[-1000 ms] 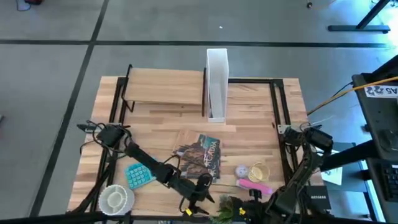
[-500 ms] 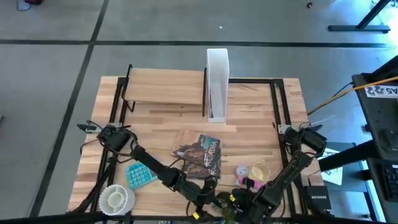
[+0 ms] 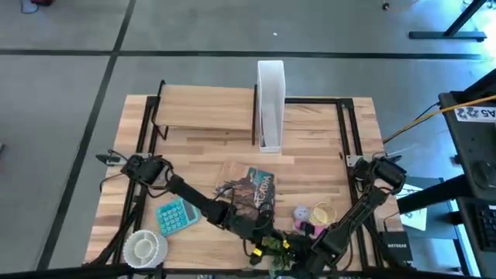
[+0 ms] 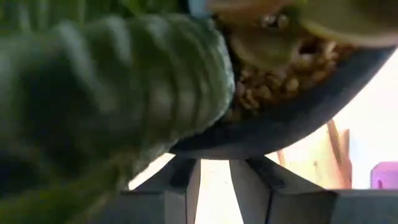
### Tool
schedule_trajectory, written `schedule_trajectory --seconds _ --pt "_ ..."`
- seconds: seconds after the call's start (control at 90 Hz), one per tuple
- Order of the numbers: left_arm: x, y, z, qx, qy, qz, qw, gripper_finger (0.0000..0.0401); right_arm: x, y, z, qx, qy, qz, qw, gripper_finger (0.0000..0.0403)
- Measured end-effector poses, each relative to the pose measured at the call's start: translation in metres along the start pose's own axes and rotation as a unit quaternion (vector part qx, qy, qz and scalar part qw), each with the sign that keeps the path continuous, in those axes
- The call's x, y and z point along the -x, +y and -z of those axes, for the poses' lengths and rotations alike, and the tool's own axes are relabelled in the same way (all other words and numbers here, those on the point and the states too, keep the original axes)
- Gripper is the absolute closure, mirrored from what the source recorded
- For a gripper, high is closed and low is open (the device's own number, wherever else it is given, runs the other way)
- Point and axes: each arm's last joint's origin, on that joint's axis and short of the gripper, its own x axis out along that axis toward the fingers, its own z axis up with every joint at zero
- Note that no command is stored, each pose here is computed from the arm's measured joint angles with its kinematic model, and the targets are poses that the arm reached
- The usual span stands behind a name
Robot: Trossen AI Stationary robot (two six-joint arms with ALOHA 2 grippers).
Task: Stock shelves
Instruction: Adjust the potted plant, then remove the brown book from the book organizer
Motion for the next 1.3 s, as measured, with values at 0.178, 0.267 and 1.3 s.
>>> schedule_trajectory --seconds 0.178,0.267,1.3 --pt "0.002 -0.002 -0.002 -0.018 0.002 -0.007 1.0 0.0164 0.017 0.001 -0.004 -0.003 0.024 -0.031 0.999 0.0337" --pt "0.007 -0.004 -0.007 -0.032 0.013 -0.02 0.999 0.0164 0.024 0.002 -0.005 -0.005 0.036 -0.048 0.998 0.0337" --pt "0.164 -0.12 -0.008 -0.111 0.071 -0.339 0.932 0.0164 0.129 -0.021 -0.13 0.24 -0.215 0.143 0.936 0.0324"
